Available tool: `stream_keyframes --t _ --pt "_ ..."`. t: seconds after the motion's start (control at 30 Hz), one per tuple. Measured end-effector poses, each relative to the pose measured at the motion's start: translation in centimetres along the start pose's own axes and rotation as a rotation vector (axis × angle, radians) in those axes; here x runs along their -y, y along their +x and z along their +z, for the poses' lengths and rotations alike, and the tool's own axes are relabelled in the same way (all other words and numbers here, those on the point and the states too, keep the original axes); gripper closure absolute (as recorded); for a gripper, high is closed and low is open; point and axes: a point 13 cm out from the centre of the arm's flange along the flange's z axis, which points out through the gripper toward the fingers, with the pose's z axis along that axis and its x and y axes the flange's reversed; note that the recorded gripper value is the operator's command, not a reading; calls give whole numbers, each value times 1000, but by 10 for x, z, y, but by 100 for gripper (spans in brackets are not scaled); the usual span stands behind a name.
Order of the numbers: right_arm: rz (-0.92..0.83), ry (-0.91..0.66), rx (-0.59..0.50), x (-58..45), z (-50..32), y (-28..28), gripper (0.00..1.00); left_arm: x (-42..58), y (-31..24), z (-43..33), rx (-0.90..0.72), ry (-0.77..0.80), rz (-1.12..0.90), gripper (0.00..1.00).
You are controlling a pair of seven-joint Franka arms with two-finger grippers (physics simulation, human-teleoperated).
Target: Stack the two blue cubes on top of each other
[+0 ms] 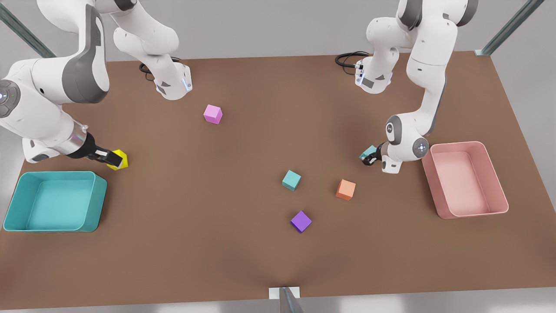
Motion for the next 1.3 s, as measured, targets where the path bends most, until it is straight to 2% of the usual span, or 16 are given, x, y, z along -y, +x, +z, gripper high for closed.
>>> stream_keyframes --t 0.2,0.3,0.4,0.5,0.6,0.93,1.3 --pt "-65 1 -9 1 5 -2 0 18 1 -50 77 1 115 27" --pt "-90 1 -12 1 7 -2 0 76 16 -113 145 21 250 27" --pt "-111 4 -6 2 5 -4 0 162 50 -141 166 18 397 27" --pt "-131 8 -13 1 11 -7 0 267 88 -133 171 5 526 27" --pt "-151 12 -30 -4 26 -16 0 326 133 -96 153 -26 595 27" --pt "-184 20 -38 -2 35 -23 0 327 177 -17 82 -147 540 27" --pt "-201 20 -45 1 40 -25 0 344 169 -19 104 -115 462 27"
